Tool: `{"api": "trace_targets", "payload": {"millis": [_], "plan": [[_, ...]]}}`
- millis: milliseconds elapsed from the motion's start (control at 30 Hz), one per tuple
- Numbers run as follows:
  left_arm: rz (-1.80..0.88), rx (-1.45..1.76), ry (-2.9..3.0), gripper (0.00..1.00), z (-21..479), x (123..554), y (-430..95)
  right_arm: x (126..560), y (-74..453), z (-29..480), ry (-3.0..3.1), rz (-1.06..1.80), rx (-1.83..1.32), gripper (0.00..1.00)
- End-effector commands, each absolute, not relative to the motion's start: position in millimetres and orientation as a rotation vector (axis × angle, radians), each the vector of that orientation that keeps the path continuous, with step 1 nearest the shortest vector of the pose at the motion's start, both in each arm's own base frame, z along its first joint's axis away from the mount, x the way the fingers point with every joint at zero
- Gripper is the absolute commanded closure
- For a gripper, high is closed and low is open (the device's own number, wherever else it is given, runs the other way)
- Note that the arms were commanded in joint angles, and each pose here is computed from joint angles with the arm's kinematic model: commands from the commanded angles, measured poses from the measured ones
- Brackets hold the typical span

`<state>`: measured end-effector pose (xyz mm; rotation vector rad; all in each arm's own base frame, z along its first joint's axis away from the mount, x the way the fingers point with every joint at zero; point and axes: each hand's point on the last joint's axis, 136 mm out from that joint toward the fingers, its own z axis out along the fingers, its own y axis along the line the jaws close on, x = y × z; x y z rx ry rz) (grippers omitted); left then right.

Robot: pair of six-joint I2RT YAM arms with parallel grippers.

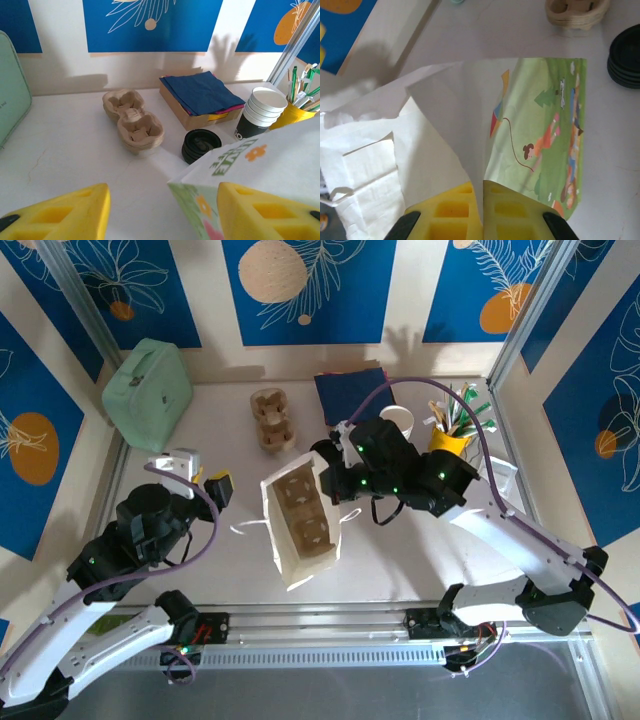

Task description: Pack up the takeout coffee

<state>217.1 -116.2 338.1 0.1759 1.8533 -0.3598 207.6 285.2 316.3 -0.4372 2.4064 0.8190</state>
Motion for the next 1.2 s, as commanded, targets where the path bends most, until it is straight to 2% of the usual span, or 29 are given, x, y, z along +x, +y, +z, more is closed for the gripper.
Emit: {"api": "trace_targets", "payload": {"millis": [0,467,1167], "plan": [[-0.341,0.162,1.848,0.42,336.7,218.3,-112.8,212.6,281.9,322.4,2.468,0.903,-0.312,1.0],[-0.342,0.142,1.852,0.42,333.1,215.9,-108.6,229.0,282.9,320.4,2.577,1.141,-0.127,1.0],[-0.338,0.127,1.852,0.42,333.4,211.0,-101.5,274.4,258.4,267.0,2.702,1.176,-0.022,1.0]]}}
